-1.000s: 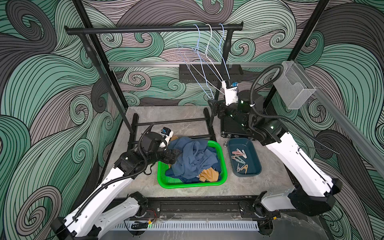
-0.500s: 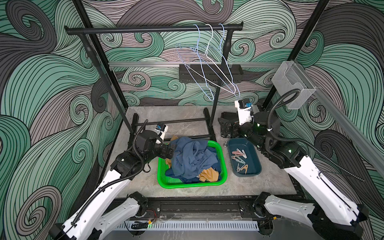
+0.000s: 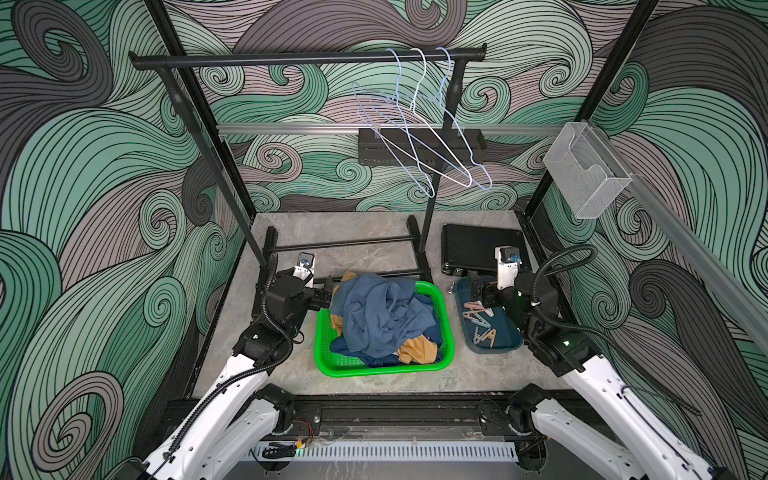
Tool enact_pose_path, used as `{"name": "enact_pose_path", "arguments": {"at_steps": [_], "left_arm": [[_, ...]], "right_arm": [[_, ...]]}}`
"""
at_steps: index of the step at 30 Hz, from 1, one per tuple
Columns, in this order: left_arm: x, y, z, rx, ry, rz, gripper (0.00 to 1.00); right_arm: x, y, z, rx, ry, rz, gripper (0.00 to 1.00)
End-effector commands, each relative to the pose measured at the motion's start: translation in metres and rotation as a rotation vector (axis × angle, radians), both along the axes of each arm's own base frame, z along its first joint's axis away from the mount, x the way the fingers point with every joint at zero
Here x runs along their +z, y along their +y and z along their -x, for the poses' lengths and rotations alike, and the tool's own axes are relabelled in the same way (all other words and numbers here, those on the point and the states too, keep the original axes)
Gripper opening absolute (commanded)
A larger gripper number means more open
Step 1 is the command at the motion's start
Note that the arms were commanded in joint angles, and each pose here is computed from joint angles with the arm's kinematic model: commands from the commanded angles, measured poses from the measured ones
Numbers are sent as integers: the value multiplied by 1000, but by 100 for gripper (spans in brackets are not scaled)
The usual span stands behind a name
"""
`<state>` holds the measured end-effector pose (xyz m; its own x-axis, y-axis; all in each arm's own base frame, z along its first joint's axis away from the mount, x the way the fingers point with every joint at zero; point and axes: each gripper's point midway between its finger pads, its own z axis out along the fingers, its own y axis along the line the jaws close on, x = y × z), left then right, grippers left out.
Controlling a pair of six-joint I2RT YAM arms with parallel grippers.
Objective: Remove the clothespins securing t-shirts to the hanger
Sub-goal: Reset both arms
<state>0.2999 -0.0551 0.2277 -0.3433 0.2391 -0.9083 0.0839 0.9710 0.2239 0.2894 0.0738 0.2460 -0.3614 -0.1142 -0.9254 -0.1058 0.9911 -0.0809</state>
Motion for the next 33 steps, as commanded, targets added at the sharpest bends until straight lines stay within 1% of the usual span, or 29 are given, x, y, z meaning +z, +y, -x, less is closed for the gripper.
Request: {"name": "enact_pose_path", "arguments": {"at_steps": [1,2,5,8,11,15,17,18,20,23,25,26,27,28,31,33], "left_arm": [[4,23,-22,106,-90,-74,99],[-8,32,-27,143,-73,-56,99],[-38,45,-45,196,-55,-11,99],[-58,52,-57,217,-34,1,99],[-78,58,-64,224,-18,14,99],[-102,70,-68,275,-9,38,99],[-104,70,-73,263,-26,25,99],[-104,69,-76,252,-30,35,99],[-108,75,-82,272,-48,82,98],[-125,82,-86,289,-45,94,99],[-134,94,-85,349,-27,124,99],[-134,96,-89,362,-27,112,99],[-136,98,-92,370,-3,115,99],[-138,99,-92,369,23,139,99],[-138,99,-94,362,29,149,99],[-138,100,-94,365,31,152,99]], "right_arm": [[-11,-34,-18,-140,-91,36,99],[-24,-47,-22,-184,-81,38,99],[-53,-79,-29,-304,-84,23,99],[-65,-100,-33,-368,-117,22,99],[-77,-116,-37,-420,-116,16,99],[-95,-117,-51,-412,-98,16,99],[-105,-110,-62,-381,-90,-2,99],[-109,-109,-66,-374,-88,-5,99],[-117,-106,-74,-360,-108,-6,99],[-123,-101,-83,-322,-126,-5,99],[-131,-90,-86,-258,-145,-13,99],[-136,-86,-86,-231,-149,-10,99],[-140,-81,-87,-206,-168,-8,99],[-139,-80,-90,-197,-199,-4,99],[-144,-81,-92,-208,-129,1,99],[-145,-81,-100,-212,-126,6,99]]}}
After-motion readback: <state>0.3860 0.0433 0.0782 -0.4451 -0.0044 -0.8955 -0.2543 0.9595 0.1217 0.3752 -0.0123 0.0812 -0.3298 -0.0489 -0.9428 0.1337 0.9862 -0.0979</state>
